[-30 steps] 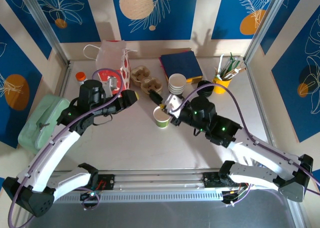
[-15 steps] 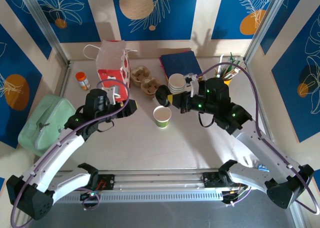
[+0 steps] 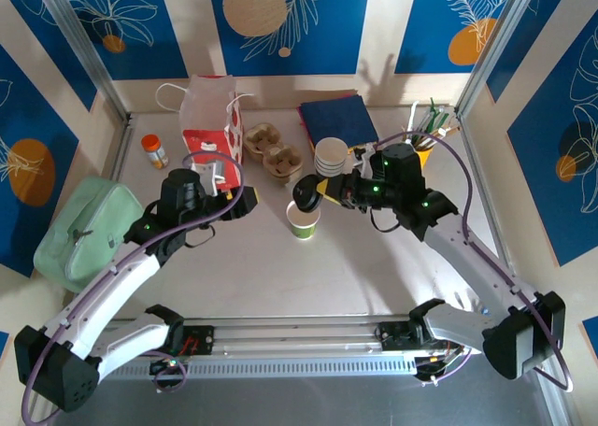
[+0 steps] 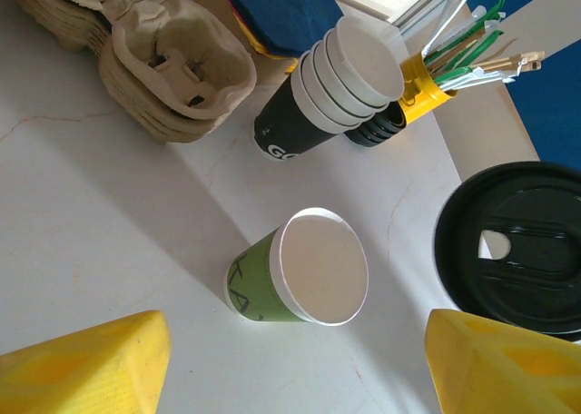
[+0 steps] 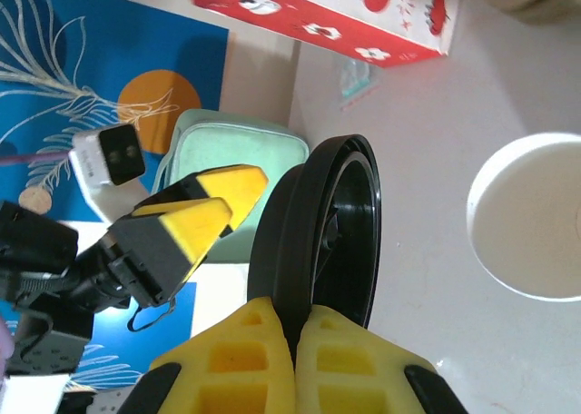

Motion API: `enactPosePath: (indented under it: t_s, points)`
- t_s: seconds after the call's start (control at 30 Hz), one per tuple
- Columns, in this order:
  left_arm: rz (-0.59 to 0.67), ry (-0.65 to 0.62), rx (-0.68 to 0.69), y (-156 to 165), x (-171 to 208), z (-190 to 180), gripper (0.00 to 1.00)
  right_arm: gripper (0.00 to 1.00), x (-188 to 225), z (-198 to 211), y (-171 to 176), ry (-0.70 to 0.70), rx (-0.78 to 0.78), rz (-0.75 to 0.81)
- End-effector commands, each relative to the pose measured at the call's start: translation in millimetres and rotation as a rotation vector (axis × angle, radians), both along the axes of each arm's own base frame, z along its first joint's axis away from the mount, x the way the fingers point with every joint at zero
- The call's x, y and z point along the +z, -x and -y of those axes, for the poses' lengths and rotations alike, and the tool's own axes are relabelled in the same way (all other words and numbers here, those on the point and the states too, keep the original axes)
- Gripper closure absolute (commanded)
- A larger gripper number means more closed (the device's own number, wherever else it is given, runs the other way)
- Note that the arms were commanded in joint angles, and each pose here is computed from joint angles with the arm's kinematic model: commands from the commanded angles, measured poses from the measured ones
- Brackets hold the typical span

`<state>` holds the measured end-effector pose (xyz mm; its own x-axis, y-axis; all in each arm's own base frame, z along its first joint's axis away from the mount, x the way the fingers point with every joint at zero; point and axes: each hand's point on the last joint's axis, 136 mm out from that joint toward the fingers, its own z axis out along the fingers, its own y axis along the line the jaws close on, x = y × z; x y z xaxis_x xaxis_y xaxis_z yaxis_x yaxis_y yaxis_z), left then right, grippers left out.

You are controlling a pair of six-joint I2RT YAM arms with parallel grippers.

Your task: Pack the takeout coffee

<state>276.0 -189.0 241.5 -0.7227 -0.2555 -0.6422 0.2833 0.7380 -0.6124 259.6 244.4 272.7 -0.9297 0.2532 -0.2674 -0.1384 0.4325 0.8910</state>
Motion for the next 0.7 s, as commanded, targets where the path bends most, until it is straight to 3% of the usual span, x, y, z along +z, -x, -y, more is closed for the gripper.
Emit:
enactPosePath:
  t_s: [0.0,0.33,0.67]
  points:
    - [0.004,0.017,0.004,1.2,0.6,-1.4,0.27,1.0,-8.7,-0.2,-1.5,-0.041,-0.023,-0.087]
    - [0.005,0.042,-0.006,2.0,1.8,1.9,0.27,1.0,-51.7,-4.5,-10.4,-0.056,-0.029,-0.197]
    - [0.007,0.054,-0.009,3.8,0.8,2.4,0.27,1.0,-78.9,2.5,-15.4,-0.036,-0.058,-0.21]
